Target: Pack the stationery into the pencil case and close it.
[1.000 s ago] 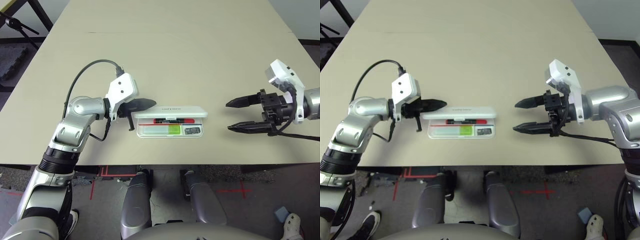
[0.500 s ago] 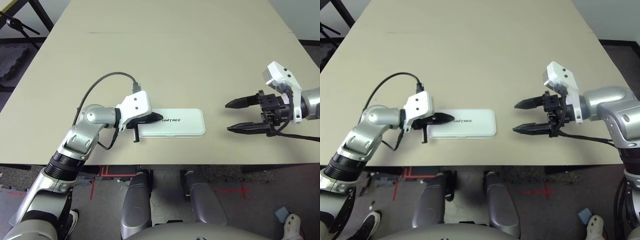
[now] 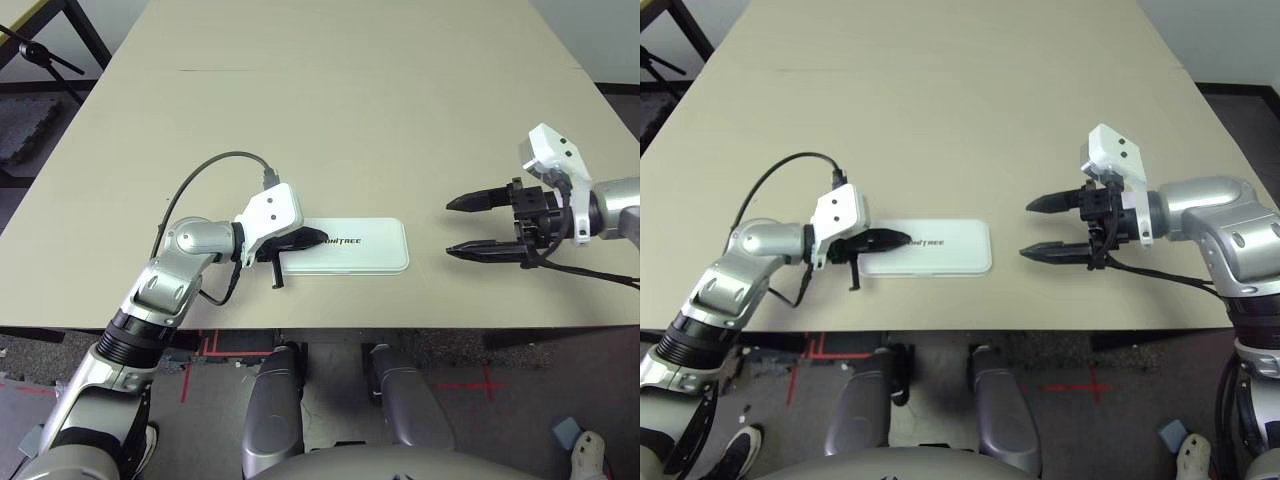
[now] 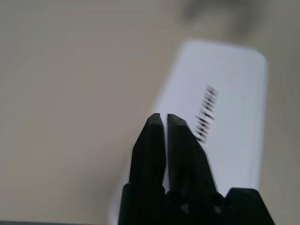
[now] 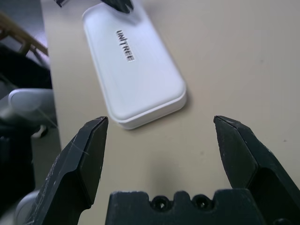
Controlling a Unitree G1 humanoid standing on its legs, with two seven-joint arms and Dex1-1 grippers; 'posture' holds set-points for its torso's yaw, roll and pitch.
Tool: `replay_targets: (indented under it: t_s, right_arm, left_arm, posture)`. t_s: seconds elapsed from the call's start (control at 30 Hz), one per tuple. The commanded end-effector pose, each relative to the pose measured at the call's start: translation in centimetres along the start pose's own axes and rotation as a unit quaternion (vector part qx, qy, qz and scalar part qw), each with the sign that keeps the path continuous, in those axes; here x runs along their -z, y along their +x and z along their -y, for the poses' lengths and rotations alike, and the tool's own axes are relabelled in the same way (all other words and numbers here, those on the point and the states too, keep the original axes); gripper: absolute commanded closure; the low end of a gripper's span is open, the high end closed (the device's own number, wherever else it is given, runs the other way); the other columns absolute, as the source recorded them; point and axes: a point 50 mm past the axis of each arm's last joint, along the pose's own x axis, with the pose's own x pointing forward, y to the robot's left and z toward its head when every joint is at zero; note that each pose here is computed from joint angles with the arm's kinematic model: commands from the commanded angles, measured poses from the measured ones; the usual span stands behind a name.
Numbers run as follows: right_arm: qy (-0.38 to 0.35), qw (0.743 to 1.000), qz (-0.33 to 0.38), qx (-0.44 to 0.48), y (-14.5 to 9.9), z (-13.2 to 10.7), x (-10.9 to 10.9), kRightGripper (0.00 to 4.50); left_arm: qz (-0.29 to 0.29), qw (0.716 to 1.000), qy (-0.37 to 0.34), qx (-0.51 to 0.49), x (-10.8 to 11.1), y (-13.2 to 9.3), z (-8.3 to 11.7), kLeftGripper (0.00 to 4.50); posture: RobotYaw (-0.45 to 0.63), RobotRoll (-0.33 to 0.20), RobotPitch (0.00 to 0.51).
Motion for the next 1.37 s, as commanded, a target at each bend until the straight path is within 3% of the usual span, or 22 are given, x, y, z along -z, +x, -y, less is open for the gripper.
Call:
replay_targets:
  t_s: [0.03,0.27,0.43,0.53,0.7,0.9,1.07,1.37]
  right_arm:
    - [0.002,0.997,0.053,0.055,-0.3,1.1,0.1,0.0]
    - [0.024,0.971,0.143,0.191,0.2,3.3,1.4,0.0]
    - [0.045,0.924,0.181,0.333,0.1,5.6,3.1,0.0]
    - [0.056,0.877,0.188,0.439,-0.5,6.9,4.7,0.0]
    - [0.069,0.802,0.199,0.559,-1.9,7.9,6.4,0.0]
    - [0.074,0.746,0.199,0.632,-3.2,8.1,7.8,0.0]
    - [0.088,0.712,0.197,0.668,-4.2,8.1,8.9,0.0]
    - [0.088,0.71,0.201,0.67,-4.0,8.0,9.2,0.0]
  left_arm:
    - [0.022,0.997,-0.027,-0.074,0.0,-1.2,-1.6,2.79]
    - [0.04,0.968,-0.034,-0.246,1.2,-4.5,-4.9,0.02]
    - [0.056,0.917,-0.051,-0.391,2.5,-7.0,-7.6,0.02]
    - [0.06,0.874,-0.068,-0.478,3.4,-8.6,-9.0,0.02]
    - [0.058,0.831,-0.081,-0.547,4.6,-10.0,-9.7,0.02]
    - [0.053,0.803,-0.087,-0.587,5.7,-10.9,-9.8,0.02]
    - [0.047,0.789,-0.09,-0.606,6.4,-11.5,-9.7,0.02]
    - [0.048,0.789,-0.092,-0.606,6.6,-11.2,-9.9,0.02]
  posture:
    - [0.0,0.0,0.218]
    - [0.0,0.0,0.217]
    - [0.01,0.0,0.214]
    - [0.01,0.0,0.212]
    - [0.0,0.0,0.209]
    - [0.0,0.0,0.208]
    - [-0.01,0.0,0.211]
    - [-0.02,0.0,0.204]
